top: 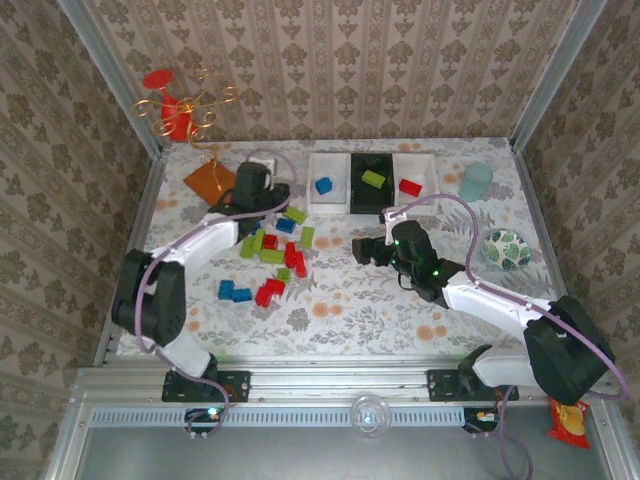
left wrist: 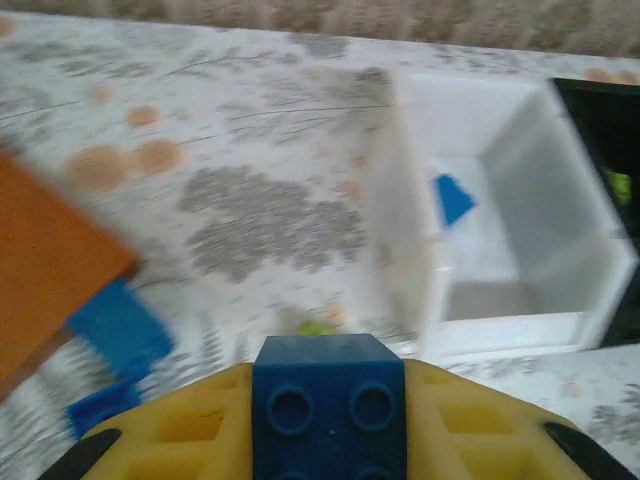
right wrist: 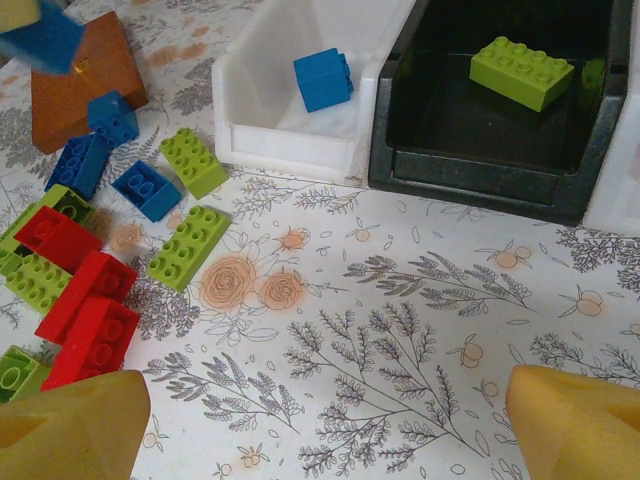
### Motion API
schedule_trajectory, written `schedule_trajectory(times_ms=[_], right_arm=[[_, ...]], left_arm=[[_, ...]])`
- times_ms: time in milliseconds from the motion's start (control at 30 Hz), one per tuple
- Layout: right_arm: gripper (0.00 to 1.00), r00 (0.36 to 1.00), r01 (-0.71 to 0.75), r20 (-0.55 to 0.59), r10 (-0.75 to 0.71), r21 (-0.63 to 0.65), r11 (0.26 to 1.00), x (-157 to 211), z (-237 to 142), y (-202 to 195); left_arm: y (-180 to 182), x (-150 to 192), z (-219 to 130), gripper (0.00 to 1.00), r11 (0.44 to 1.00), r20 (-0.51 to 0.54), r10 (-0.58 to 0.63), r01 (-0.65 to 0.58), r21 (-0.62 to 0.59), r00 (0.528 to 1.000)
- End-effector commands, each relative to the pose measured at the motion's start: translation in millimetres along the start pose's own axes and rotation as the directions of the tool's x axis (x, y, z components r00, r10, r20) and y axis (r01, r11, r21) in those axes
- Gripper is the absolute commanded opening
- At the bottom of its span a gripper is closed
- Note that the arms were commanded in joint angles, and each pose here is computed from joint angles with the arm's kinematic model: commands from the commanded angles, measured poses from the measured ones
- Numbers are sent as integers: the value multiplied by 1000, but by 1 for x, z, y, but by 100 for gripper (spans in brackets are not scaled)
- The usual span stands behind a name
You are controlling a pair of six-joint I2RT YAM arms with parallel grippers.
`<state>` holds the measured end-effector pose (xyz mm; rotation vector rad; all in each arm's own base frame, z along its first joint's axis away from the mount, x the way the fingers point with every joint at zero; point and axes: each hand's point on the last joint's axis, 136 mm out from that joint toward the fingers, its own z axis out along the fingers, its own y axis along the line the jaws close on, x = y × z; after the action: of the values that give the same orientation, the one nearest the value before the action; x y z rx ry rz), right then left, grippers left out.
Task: Sort the legos into containers by color
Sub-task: Place the lego in the container, then pick up the lego from the middle-left of the table.
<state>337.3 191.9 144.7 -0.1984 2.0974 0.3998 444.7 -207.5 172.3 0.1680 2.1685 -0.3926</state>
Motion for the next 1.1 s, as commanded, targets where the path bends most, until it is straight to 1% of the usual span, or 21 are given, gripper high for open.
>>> schedule_trajectory(times_ms=[0,167,400,467,533,567,700,733,833,933,1000,1067], right_arm=[[93,1000,8,30,-9,5,1000,-13,-2,4],[93,999,11,33,-12,11,1000,-13,-2,3],[93,999,19,36,-20,29,999,-13,-3,-1],[93,999,21,34,-22,30,999,-13,-2,-1],[93,999,20,33,-21,32,999,-12,-2,-1],[93,999,22,31,-23,32,999,-12,-1,-1],[93,999,26,28,-27,33,999,-11,-1,-1],[93,999,25,28,-26,33,999,-11,-1,-1],[93,999,25,30,-26,30,999,-12,-2,-1],[93,999,25,35,-26,24,999,-14,-4,0],[93,999,26,40,-26,12,1000,-15,-5,3],[93,999,35,38,-34,-15,999,-15,-5,11]], left_arm=[[-35,-14,20,30,997,25,70,-71,44,997],[-66,-19,66,32,990,-9,104,-103,95,995],[-93,-27,123,35,982,-46,104,-96,160,993],[-100,-32,133,39,979,-57,108,-97,179,992],[-105,-37,138,43,975,-60,119,-105,196,991],[-106,-40,138,46,974,-62,127,-113,195,990],[-100,-48,122,63,975,-59,152,-140,172,987],[-96,-48,114,65,978,-58,148,-137,160,987],[-83,-37,83,68,980,-66,145,-134,147,987],[-55,-18,41,70,987,-44,140,-136,92,989],[-31,3,15,72,991,-53,126,-123,50,991],[-6,29,-11,72,997,-90,81,-80,12,993]])
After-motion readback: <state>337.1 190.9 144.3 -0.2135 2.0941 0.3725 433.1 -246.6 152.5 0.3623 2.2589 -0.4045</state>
